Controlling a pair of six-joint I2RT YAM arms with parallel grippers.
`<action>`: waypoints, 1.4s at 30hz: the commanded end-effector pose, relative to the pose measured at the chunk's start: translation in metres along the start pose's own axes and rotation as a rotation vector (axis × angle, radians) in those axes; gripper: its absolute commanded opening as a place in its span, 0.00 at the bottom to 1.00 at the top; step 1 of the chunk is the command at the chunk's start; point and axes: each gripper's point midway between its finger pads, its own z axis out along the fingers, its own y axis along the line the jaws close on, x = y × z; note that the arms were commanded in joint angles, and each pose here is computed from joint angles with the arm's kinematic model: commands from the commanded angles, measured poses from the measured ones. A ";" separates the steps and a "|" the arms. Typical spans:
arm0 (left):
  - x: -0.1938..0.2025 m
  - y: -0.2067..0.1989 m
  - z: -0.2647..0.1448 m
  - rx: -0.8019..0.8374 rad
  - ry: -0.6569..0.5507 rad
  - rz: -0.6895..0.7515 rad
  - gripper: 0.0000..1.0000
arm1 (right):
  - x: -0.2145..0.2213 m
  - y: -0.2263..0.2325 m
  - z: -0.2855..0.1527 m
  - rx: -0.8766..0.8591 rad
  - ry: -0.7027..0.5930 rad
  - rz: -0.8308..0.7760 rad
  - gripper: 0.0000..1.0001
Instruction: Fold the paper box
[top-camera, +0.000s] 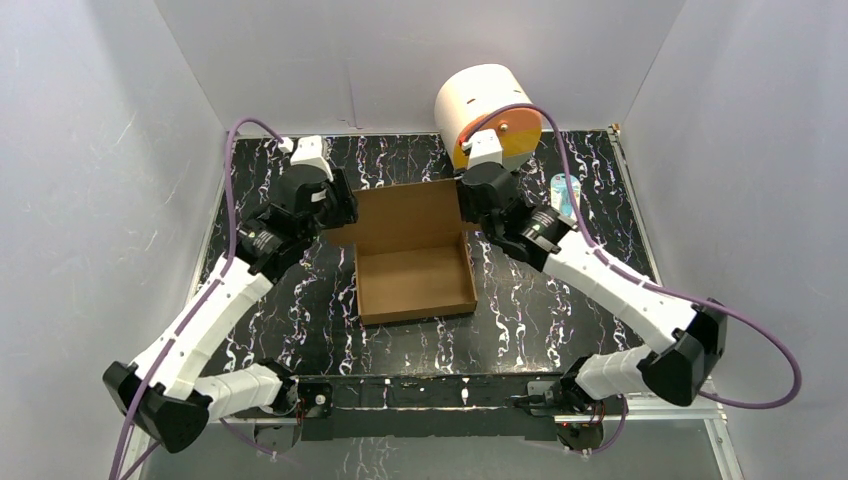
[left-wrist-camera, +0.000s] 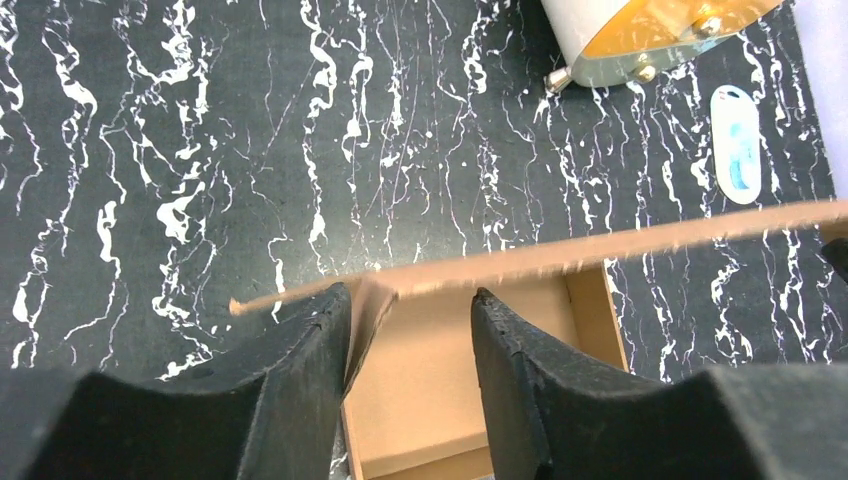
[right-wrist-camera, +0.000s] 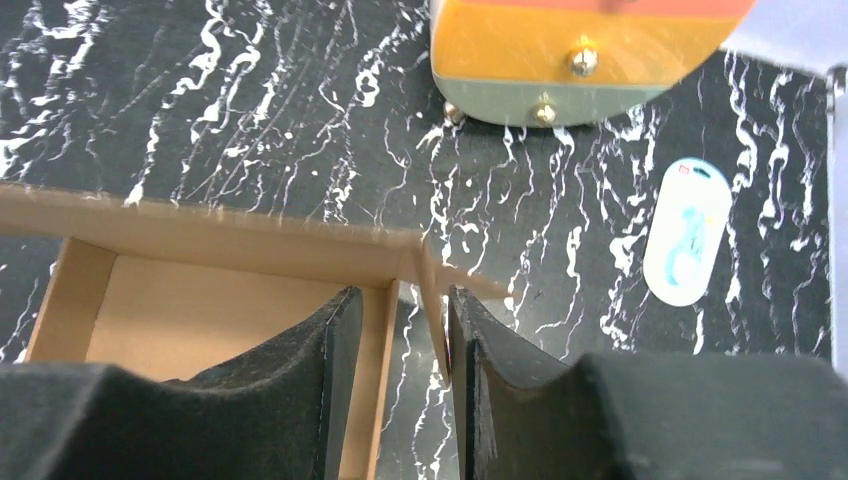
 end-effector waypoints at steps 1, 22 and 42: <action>-0.013 0.001 -0.021 0.031 -0.040 0.065 0.48 | -0.026 0.004 -0.026 -0.128 -0.101 -0.099 0.50; 0.023 0.008 -0.044 0.254 -0.024 0.509 0.86 | 0.024 -0.027 -0.021 -0.548 -0.215 -0.410 0.80; 0.028 0.046 0.003 0.190 0.065 0.350 0.85 | 0.023 -0.028 0.019 -0.626 -0.299 -0.338 0.52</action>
